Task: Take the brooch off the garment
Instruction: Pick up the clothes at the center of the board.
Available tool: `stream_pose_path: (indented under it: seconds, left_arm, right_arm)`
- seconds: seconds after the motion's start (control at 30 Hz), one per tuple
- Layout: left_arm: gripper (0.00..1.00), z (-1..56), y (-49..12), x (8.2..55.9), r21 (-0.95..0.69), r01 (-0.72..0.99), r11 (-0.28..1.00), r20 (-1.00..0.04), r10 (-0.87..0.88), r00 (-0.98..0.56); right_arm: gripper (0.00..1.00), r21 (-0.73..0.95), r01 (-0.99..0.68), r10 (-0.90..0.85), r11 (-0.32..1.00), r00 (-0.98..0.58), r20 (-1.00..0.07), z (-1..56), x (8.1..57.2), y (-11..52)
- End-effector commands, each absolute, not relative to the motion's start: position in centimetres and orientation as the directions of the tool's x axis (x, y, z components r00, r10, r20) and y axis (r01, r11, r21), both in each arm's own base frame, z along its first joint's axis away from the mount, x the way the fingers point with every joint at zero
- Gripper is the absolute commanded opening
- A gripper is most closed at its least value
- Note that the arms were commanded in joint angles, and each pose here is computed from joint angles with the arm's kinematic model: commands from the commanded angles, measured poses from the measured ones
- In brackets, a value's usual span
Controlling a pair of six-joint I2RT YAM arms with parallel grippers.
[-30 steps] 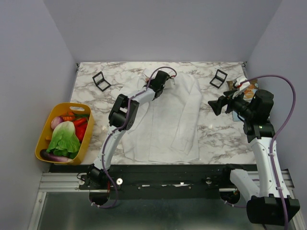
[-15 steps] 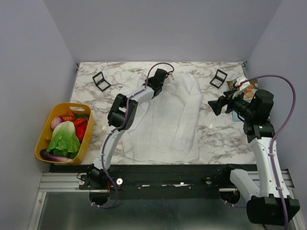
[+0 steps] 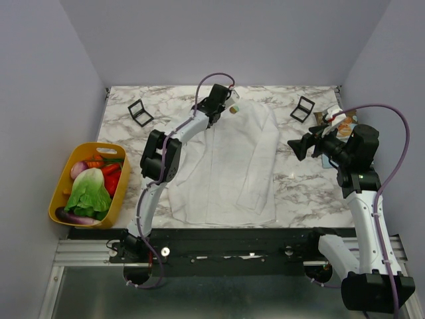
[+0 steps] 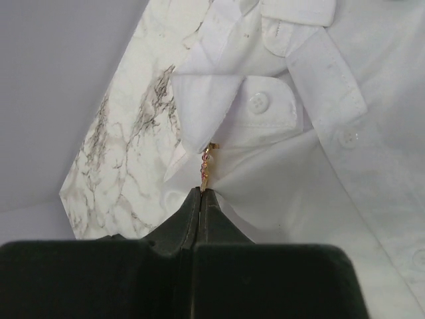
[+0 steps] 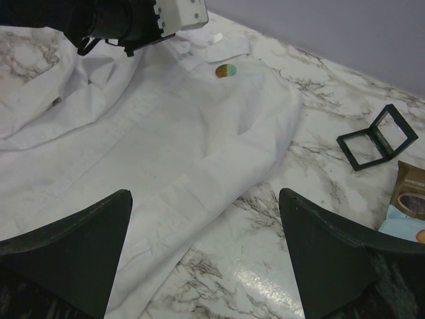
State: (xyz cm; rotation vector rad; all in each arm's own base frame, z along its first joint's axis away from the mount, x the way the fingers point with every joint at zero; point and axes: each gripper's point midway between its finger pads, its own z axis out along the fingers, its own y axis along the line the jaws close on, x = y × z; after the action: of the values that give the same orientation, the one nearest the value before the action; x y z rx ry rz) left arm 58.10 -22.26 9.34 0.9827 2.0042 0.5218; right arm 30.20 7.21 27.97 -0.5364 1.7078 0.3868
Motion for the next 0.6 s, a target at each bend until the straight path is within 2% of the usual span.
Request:
stream_pose_path:
  seconds: [0.0,0.33,0.57]
  left_arm:
    - [0.00,13.3,-22.6,55.8,0.536,0.473,0.699,-0.592,0.711,-0.380]
    - [0.00,14.5,-24.3,50.0,0.324,0.607,0.725,-0.663,0.632,-0.401]
    - [0.00,16.4,-24.8,45.6,0.232,0.705,0.670,-0.694,0.622,-0.363]
  right_arm:
    - [1.00,-0.027,-0.591,-0.138,0.806,-0.143,-0.980,28.0,29.3,8.1]
    - [1.00,-0.002,-0.670,-0.129,0.742,-0.140,-0.982,28.7,28.0,10.3]
    - [0.99,-0.026,-0.731,-0.162,0.682,-0.116,-0.980,29.6,27.3,12.8]
